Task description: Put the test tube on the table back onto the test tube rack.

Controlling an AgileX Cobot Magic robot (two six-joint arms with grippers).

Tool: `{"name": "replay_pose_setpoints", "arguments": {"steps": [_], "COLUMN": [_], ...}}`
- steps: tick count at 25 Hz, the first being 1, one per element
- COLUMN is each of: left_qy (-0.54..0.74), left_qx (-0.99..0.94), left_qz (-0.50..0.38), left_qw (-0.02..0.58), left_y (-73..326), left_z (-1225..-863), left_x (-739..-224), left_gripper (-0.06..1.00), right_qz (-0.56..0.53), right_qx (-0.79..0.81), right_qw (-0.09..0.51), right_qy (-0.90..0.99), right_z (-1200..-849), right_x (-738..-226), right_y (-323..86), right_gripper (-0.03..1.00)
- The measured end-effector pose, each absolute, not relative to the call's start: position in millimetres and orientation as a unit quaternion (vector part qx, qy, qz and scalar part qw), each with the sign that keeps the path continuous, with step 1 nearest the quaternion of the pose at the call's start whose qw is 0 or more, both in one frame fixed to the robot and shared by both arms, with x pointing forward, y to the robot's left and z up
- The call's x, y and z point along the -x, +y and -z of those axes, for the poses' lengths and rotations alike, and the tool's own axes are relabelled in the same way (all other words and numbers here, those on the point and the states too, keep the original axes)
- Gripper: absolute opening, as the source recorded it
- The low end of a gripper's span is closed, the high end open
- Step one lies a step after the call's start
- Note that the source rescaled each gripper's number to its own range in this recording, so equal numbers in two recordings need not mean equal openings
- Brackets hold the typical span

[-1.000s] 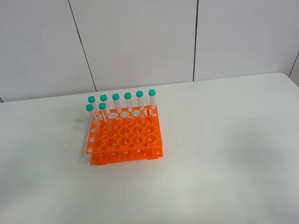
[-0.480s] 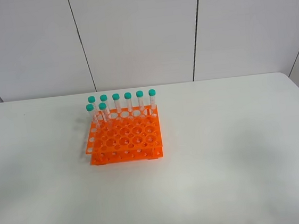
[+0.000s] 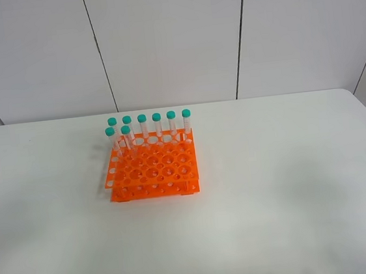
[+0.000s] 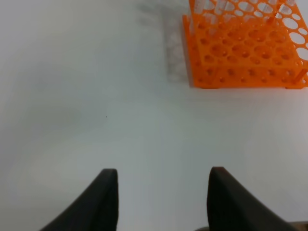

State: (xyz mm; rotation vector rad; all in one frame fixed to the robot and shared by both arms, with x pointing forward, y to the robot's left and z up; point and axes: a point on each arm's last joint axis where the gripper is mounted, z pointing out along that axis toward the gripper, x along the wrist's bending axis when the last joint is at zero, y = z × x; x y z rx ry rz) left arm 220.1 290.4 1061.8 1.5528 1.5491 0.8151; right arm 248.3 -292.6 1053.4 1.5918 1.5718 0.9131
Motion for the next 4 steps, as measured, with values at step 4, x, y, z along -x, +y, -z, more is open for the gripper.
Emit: {"name": "replay_pose_setpoints", "arguments": {"steps": [4], "left_qy": [0.61], "left_qx": [-0.611], "left_qz": [-0.321], "left_qw": [0.39], "left_y": [290.4], "left_z": [-1061.8], "left_x": [-220.1], "left_gripper": [0.41], "right_qz": [-0.353], "right_qx": [-0.616], "right_qw": [0.355], "right_qy": [0.608], "right_z": [-1053.4], "right_x": [-248.3], "right_y": [-292.6], "right_gripper": [0.86]}}
